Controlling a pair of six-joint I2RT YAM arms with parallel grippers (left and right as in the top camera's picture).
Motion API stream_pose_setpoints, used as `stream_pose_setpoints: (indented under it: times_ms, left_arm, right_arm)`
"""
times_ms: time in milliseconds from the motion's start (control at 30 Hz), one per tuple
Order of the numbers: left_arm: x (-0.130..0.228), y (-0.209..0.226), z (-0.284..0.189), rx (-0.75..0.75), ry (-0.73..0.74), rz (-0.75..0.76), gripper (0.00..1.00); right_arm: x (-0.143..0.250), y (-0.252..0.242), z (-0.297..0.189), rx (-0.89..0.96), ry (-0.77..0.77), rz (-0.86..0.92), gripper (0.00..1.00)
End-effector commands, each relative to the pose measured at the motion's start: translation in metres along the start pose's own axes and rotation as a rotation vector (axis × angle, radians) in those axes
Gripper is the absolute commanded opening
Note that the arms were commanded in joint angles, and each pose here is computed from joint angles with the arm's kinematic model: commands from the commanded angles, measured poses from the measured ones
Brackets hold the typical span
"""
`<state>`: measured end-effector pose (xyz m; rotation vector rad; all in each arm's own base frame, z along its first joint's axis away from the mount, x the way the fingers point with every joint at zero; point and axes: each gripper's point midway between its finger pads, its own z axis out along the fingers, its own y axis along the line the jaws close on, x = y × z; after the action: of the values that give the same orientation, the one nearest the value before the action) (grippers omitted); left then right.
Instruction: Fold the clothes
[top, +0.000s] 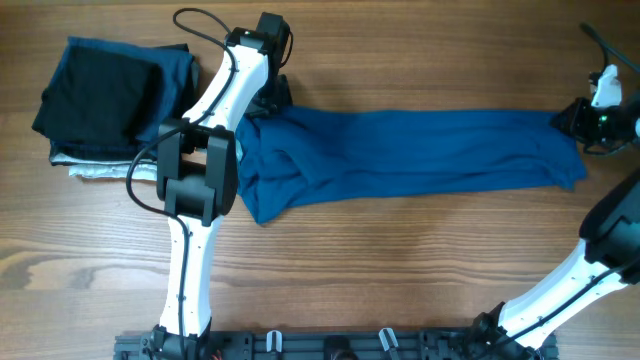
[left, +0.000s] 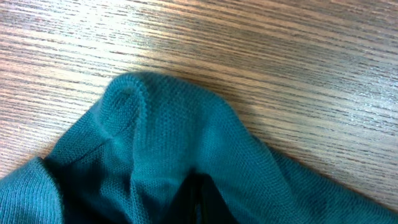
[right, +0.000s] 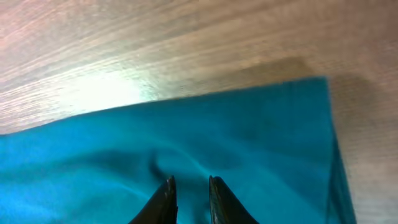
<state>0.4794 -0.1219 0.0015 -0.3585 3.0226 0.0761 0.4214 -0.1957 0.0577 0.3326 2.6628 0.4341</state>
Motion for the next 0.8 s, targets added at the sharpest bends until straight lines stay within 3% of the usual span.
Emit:
stream_pose_setpoints:
  times_ms: [0, 167, 500, 633, 767]
  left_arm:
    - [0.002, 0.025, 0.029, -0.093, 0.032, -0.042, 0.04]
    - [0.0, 0.029, 0.029, -0.103, 0.031, 0.024, 0.04]
    - [-0.015, 0.026, 0.023, -0.083, -0.031, 0.081, 0.04]
    - [-0.042, 0.009, -0.02, -0.018, -0.172, 0.104, 0.04]
    - [-0.067, -0.007, -0.109, 0.085, -0.35, 0.087, 0.04]
  right_arm:
    - [0.014, 0.004, 0.02, -0.019, 0.034, -0.043, 0.18]
    - [0.052, -0.059, 0.034, 0.326, 0.111, 0.133, 0.17]
    - [0.066, -0.06, 0.042, 0.338, 0.107, 0.201, 0.17]
    - [0.032, -0.03, 0.026, 0.195, 0.008, 0.145, 0.23]
    - [-0.006, -0.001, -0.017, 0.127, -0.1, 0.103, 0.32]
